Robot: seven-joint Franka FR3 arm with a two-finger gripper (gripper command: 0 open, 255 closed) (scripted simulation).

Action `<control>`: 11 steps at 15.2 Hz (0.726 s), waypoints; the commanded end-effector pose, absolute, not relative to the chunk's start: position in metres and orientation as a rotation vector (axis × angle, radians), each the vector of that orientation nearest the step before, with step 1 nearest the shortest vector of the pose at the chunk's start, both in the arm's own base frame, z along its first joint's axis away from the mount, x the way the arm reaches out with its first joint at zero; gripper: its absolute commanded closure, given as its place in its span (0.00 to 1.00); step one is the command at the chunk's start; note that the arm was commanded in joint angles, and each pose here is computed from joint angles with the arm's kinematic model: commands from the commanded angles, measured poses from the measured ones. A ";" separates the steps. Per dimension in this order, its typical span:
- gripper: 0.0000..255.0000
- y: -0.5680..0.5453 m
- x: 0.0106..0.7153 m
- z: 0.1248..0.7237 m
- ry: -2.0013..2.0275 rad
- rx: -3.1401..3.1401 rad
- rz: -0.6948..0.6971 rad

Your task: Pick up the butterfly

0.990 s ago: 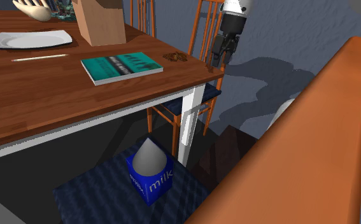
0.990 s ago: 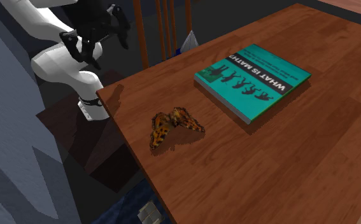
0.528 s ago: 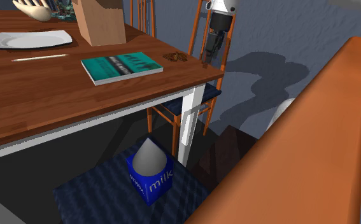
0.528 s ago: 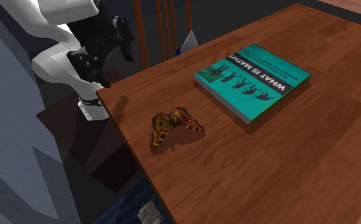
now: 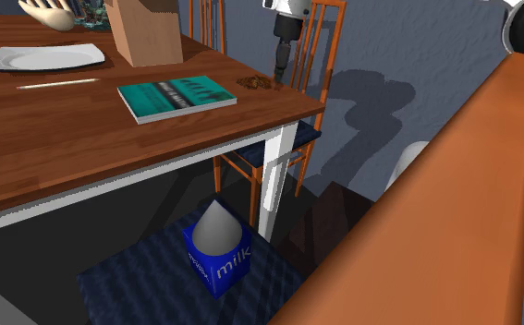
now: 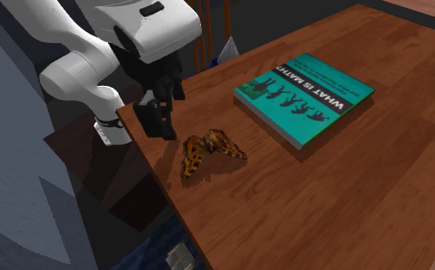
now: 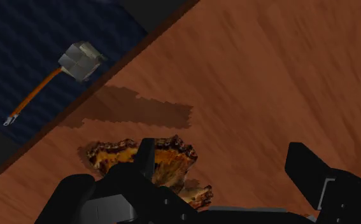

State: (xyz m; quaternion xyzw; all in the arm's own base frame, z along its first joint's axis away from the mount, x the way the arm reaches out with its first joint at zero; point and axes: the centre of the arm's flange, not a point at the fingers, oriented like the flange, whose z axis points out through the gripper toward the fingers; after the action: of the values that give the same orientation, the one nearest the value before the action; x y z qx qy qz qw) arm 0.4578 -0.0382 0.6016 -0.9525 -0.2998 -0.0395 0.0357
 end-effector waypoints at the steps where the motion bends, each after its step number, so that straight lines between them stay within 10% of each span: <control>1: 0.00 -0.034 0.483 0.602 -1.078 -2.885 -0.141; 11: 0.00 -0.022 0.524 0.572 -1.326 -2.799 -0.171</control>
State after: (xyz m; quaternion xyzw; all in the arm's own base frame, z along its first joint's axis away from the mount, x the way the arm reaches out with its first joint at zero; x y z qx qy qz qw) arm 0.5243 -0.0217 0.5776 -0.9024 -0.4270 -0.0549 0.0199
